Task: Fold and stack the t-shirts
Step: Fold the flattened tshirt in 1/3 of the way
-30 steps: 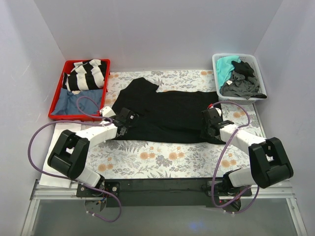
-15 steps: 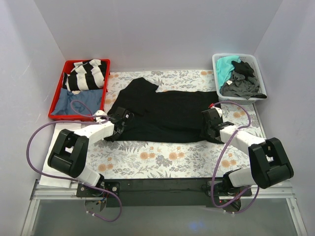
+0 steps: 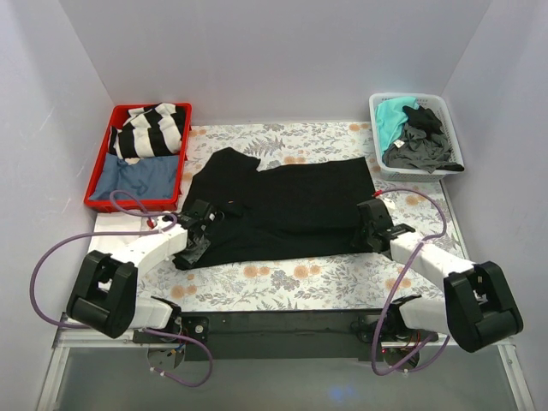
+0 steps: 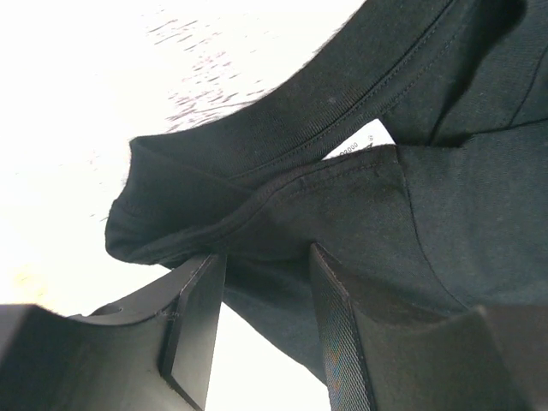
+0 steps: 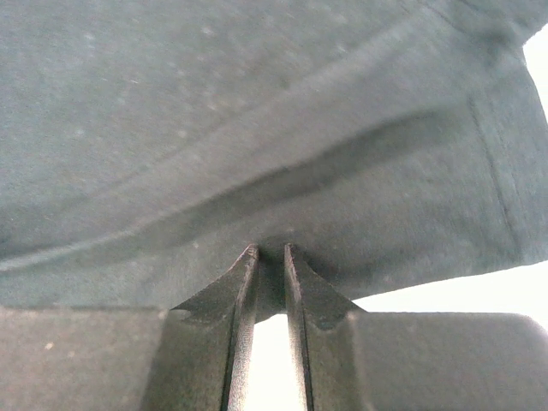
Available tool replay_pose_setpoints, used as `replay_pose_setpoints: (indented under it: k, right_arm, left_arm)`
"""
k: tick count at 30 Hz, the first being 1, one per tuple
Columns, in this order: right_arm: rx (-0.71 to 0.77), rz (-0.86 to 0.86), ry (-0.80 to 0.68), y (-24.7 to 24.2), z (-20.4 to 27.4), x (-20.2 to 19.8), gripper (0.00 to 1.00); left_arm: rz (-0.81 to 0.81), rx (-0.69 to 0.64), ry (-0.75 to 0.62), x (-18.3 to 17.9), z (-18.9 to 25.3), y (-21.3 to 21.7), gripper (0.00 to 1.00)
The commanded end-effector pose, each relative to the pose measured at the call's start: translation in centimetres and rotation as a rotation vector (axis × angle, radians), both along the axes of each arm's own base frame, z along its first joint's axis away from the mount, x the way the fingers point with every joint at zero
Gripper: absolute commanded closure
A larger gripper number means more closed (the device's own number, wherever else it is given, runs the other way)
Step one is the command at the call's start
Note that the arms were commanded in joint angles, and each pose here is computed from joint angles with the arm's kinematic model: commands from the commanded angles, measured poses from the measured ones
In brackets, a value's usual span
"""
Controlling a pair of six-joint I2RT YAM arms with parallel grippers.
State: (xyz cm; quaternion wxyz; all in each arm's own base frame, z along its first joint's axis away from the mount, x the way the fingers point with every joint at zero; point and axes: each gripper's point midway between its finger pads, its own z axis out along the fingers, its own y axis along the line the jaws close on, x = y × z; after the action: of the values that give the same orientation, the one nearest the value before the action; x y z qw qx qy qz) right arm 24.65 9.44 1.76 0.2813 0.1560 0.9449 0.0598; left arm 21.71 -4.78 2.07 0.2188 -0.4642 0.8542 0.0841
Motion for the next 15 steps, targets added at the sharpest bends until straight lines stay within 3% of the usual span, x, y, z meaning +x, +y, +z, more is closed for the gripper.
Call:
replay_pose_setpoints:
  k: [1,7,15]
  right_arm:
    - [-0.082,-0.019,0.340,-2.9,-3.9,-9.5,0.75]
    - [-0.007,-0.045,0.293,-2.4,-2.5,-10.3,0.77]
    - [-0.017,-0.035,0.091,-2.3,3.2,-6.5,0.75]
  left_arm:
    - [0.163,-0.023,0.032,-2.5,0.1,0.7,0.58]
    - [0.186,0.010,-0.006,-2.0,2.2,1.4,0.58]
    - [0.103,-0.017,-0.165,1.4,6.6,0.7,0.60]
